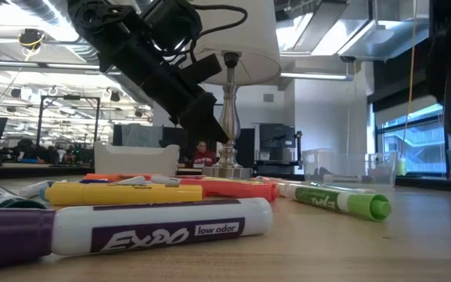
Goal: Pick & Place Markers
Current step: Put the thick light blue dry erase marker into the transparent bin
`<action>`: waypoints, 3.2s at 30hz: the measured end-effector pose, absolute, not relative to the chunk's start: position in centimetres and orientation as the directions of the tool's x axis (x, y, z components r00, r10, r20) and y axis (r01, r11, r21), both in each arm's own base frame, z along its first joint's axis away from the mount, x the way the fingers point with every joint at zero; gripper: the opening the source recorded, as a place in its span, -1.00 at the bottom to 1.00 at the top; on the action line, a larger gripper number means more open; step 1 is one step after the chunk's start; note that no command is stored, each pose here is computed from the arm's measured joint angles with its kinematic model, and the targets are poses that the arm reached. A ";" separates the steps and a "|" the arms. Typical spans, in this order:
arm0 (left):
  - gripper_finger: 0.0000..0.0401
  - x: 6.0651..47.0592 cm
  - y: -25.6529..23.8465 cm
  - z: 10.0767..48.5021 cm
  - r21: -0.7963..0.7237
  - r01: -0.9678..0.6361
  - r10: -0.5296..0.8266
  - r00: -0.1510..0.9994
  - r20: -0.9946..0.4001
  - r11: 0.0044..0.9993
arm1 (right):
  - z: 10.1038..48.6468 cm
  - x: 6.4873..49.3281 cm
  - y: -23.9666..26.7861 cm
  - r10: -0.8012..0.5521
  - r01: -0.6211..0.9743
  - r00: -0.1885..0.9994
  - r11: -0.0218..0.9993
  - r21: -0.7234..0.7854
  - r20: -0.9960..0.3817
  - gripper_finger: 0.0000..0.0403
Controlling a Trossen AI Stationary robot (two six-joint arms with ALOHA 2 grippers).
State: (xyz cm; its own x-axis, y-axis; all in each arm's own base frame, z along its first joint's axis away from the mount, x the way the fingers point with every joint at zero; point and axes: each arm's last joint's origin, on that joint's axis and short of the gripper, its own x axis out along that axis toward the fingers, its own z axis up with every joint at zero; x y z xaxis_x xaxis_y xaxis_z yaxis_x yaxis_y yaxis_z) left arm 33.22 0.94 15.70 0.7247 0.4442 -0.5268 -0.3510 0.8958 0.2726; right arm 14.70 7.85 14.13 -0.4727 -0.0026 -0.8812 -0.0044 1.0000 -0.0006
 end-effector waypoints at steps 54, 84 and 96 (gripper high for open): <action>-0.57 33.3 1.3 15.8 0.264 -0.350 0.438 0.736 -0.517 0.899 | 12.5 17.4 5.1 0.328 0.434 -0.273 0.881 0.188 -0.905 -0.63; -0.57 33.3 0.8 15.8 0.267 -0.329 0.423 0.743 -0.520 0.906 | 15.4 27.3 -0.3 -0.136 0.813 0.364 0.529 0.243 -0.922 -0.15; -0.57 33.1 0.8 15.5 0.265 -0.329 0.422 0.719 -0.552 0.906 | 15.4 29.3 0.5 -0.037 0.732 0.353 0.633 0.251 -0.935 0.00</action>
